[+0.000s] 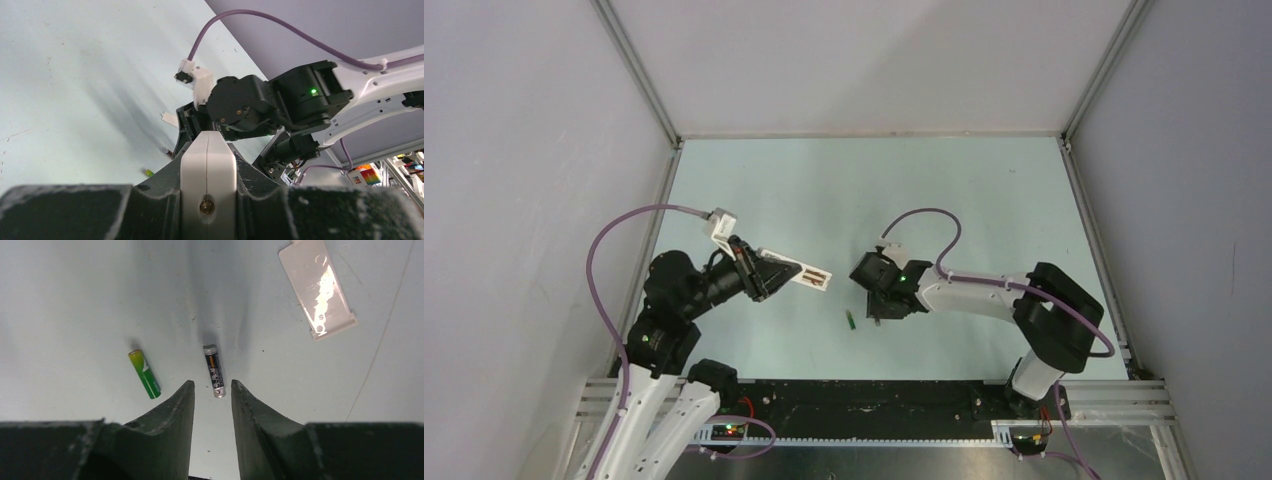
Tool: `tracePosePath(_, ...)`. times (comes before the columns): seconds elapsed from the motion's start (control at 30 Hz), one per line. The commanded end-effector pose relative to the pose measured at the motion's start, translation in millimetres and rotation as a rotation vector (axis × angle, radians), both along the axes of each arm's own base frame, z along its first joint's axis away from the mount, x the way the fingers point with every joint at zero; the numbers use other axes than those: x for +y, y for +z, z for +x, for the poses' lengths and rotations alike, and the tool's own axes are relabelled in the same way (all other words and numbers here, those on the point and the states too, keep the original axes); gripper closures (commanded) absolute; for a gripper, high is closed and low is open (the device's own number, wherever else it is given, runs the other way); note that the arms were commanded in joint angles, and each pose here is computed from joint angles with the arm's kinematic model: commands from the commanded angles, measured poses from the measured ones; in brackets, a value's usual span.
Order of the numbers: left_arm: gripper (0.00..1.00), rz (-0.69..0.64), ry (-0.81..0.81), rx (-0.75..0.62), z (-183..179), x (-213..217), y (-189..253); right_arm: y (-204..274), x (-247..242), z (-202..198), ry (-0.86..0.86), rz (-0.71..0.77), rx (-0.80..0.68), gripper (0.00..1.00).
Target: Load the batteries into the remote control
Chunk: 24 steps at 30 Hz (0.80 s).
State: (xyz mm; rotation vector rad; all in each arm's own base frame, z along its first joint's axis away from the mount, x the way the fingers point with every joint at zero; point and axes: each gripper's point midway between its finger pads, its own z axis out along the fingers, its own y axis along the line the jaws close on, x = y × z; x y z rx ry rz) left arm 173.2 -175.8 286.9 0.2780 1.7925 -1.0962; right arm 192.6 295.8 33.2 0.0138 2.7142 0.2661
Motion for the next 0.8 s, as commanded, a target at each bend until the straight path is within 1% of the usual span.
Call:
tracePosePath(0.0,1.0,-0.003,0.014,-0.04,4,1,6,26,-9,9,-0.086,0.034,-0.09,0.65)
tracePosePath(0.07,1.0,-0.002,0.015,-0.037,5,1,6,25,-17,8,-0.102,0.024,-0.091,0.69)
tracePosePath(0.1,1.0,-0.003,0.01,-0.031,5,0,5,22,-22,7,-0.11,0.012,-0.084,0.73)
tracePosePath(0.2,1.0,-0.002,-0.008,-0.019,3,-2,2,12,-34,4,-0.121,-0.025,-0.071,0.78)
tracePosePath(0.3,1.0,0.011,-0.01,-0.024,4,-2,-4,0,-44,-1,-0.112,-0.066,-0.053,0.78)
tracePosePath(0.43,1.0,0.022,0.02,-0.025,8,1,-8,-9,-46,-3,-0.081,-0.072,-0.041,0.79)
tracePosePath(0.57,1.0,0.014,0.04,-0.014,12,2,-5,-16,-37,-5,-0.049,-0.042,-0.019,0.79)
tracePosePath(0.77,1.0,0.007,0.053,0.009,13,3,-10,-20,-10,-9,-0.005,0.043,-0.013,0.8)
